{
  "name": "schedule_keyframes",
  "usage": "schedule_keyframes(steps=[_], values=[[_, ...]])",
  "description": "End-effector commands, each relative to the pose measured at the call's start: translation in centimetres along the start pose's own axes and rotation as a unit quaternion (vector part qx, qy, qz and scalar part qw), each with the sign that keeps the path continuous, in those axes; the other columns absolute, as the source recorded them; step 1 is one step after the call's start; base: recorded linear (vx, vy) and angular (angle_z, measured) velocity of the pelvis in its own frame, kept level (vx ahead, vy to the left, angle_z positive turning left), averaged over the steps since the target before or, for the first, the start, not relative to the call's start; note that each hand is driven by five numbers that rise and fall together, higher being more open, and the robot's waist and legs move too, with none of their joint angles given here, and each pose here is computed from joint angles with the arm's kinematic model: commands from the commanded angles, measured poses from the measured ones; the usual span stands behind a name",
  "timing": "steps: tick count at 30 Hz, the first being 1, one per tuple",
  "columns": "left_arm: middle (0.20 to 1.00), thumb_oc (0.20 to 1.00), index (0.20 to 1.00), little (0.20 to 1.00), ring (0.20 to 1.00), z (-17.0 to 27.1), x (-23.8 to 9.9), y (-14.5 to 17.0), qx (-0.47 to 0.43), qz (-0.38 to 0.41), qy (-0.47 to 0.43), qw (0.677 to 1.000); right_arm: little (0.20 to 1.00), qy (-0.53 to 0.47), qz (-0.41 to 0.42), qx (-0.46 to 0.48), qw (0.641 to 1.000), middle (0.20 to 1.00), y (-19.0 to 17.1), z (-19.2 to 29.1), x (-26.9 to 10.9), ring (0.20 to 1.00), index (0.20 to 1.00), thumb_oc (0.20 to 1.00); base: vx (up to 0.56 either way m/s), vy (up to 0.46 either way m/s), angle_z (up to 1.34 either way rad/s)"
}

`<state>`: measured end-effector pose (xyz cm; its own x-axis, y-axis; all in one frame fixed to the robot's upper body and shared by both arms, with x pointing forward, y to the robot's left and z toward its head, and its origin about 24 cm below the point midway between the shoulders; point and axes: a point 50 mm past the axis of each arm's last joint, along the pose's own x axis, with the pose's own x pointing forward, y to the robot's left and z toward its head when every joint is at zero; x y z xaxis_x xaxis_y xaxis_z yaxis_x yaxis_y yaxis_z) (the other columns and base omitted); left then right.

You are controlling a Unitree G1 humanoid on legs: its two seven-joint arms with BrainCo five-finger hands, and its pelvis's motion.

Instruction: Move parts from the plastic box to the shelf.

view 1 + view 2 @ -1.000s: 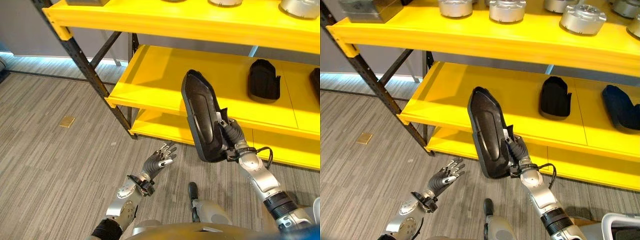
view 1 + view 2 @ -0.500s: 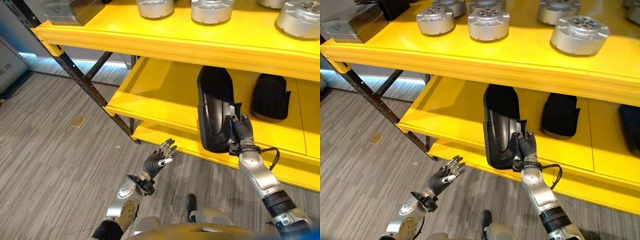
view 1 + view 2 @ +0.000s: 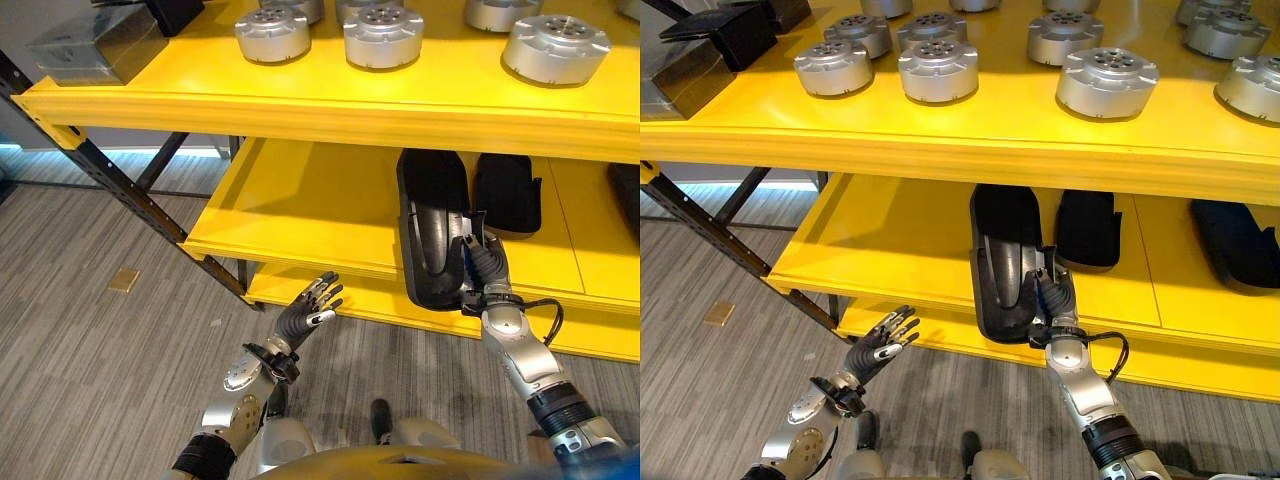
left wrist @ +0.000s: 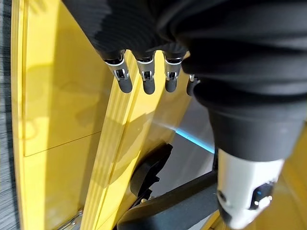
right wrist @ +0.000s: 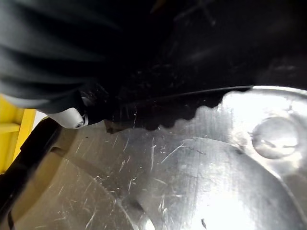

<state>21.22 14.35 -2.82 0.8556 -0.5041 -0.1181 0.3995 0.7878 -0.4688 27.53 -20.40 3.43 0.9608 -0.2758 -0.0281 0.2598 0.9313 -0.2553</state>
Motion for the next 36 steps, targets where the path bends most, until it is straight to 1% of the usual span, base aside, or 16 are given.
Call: schedule_keyframes(steps=[1,7,13,16,20,23,25,27,28,29,32,36], values=[[1.0,1.0,1.0,1.0,1.0,1.4,-0.4,0.1,-0.003,-0.004,-0.047,0.999,0.2,-0.082,-0.015,0.056,0.995,0.2,-0.8,3.8,1.0,0.2,0.2,0.2,0.08,0.386,-0.12],[1.0,1.0,1.0,1.0,1.0,0.9,-0.1,-0.2,0.019,-0.035,-0.015,0.999,0.2,-0.07,-0.036,0.057,0.995,0.2,-1.7,3.0,0.9,0.2,0.2,0.2,0.09,0.266,-0.06],[1.0,1.0,1.0,1.0,1.0,1.2,-0.5,0.1,0.016,-0.021,-0.014,1.0,0.2,-0.08,-0.033,0.058,0.995,0.2,-1.4,3.8,1.3,0.2,0.2,0.2,0.05,0.114,-0.15],[1.0,1.0,1.0,1.0,1.0,1.3,-0.8,0.4,0.017,-0.016,-0.014,1.0,0.2,-0.098,-0.032,0.061,0.993,0.2,-1.4,5.3,2.3,0.2,0.2,0.2,0.01,0.054,-0.32],[1.0,1.0,1.0,1.0,1.0,2.7,-0.3,0.6,0.029,-0.014,-0.027,0.999,0.2,-0.147,-0.045,0.058,0.986,0.2,-1.5,10.7,5.4,0.2,0.2,0.2,-0.12,-0.013,-0.54],[1.0,1.0,1.0,1.0,1.0,3.6,0.3,0.6,0.04,-0.025,-0.026,0.999,0.2,-0.171,-0.071,0.037,0.982,0.2,-2.5,13.8,7.0,0.2,0.2,0.2,-0.12,-0.046,-0.26],[1.0,1.0,1.0,1.0,1.0,4.4,0.7,0.4,0.041,-0.038,-0.034,0.998,0.2,-0.185,-0.093,0.021,0.978,0.2,-4.1,15.6,7.8,0.2,0.2,0.2,-0.13,-0.036,0.03],[1.0,1.0,1.0,1.0,1.0,4.7,0.9,0.2,0.039,-0.047,-0.035,0.998,0.2,-0.184,-0.108,0.012,0.977,0.2,-5.2,16.4,8.3,0.2,0.2,0.2,-0.11,-0.034,0.21],[1.0,1.0,1.0,1.0,1.0,5.3,1.0,-0.3,0.04,-0.064,-0.038,0.996,0.2,-0.184,-0.125,-0.007,0.975,0.2,-7.2,17.6,9.0,0.2,0.2,0.2,-0.14,-0.056,0.29],[1.0,1.0,1.0,1.0,1.0,5.7,1.2,-0.6,0.041,-0.075,-0.043,0.995,0.2,-0.19,-0.136,-0.023,0.972,0.2,-8.4,18.5,9.3,0.2,0.2,0.2,-0.13,-0.048,0.2],[1.0,1.0,1.0,1.0,1.0,6.2,1.4,-1.0,0.045,-0.089,-0.047,0.994,0.2,-0.189,-0.134,-0.009,0.973,0.2,-9.4,19.6,9.5,0.2,0.2,0.2,-0.08,-0.033,0.03],[1.0,1.0,1.0,1.0,1.0,6.9,2.1,-1.8,0.054,-0.104,-0.051,0.992,0.2,-0.244,-0.153,-0.064,0.956,0.2,-10.0,24.4,9.6,0.2,0.2,0.2,-0.09,-0.008,0.02]])
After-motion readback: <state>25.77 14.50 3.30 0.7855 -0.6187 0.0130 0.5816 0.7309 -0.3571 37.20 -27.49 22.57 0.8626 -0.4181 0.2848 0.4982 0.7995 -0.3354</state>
